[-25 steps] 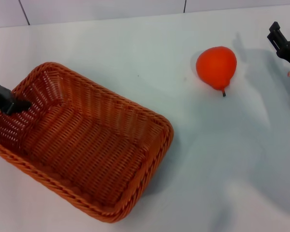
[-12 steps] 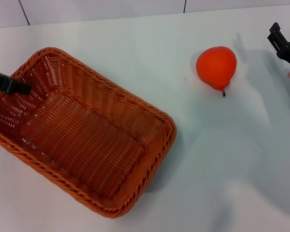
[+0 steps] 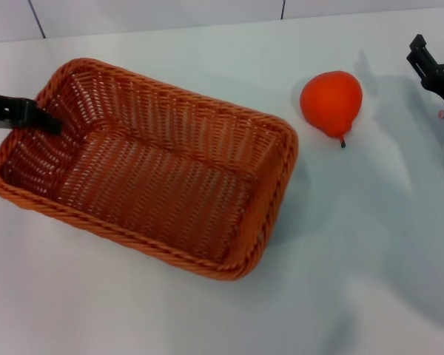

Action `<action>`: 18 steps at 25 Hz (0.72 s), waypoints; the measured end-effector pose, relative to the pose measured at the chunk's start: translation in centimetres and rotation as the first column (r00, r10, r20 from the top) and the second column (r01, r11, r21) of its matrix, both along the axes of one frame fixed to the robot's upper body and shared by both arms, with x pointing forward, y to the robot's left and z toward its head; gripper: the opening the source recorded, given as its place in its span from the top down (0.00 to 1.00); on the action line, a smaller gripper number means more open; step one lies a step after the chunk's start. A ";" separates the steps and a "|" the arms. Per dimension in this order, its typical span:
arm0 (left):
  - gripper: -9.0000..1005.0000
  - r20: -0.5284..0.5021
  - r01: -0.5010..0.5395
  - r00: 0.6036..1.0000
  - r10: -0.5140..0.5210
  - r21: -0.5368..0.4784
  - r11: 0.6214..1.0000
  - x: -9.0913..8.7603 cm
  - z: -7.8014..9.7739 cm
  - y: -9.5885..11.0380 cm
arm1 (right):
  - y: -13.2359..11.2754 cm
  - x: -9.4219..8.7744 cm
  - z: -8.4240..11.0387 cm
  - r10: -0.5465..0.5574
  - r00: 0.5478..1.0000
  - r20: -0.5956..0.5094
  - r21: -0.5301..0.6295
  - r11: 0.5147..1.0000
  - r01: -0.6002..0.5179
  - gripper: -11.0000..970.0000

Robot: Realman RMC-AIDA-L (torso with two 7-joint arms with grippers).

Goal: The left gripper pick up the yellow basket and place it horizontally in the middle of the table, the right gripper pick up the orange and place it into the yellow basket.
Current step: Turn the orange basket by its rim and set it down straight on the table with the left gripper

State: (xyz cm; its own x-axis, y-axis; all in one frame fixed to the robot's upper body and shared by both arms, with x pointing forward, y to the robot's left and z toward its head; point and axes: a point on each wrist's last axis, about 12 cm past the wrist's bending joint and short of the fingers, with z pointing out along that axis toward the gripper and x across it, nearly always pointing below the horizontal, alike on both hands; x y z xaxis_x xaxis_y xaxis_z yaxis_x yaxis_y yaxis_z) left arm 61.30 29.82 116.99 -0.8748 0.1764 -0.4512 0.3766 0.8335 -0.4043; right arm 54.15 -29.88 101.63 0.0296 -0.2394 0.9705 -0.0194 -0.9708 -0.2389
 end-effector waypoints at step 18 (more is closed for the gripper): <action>0.84 0.000 -0.216 0.976 0.218 -0.152 0.965 -0.6 -2.6 -0.4 | 0.2 0.5 0.4 0.015 1.000 0.010 -0.006 1.000 -0.015 0.04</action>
State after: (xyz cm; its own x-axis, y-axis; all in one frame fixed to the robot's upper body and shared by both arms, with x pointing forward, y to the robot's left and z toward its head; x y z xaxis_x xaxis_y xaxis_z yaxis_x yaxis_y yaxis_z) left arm 60.72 29.37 114.40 -0.8766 -0.0876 -0.4732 0.2013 0.8264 -0.5259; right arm 54.66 -29.71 101.99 0.0239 -0.2334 0.9721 -0.0025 -0.9724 -0.2334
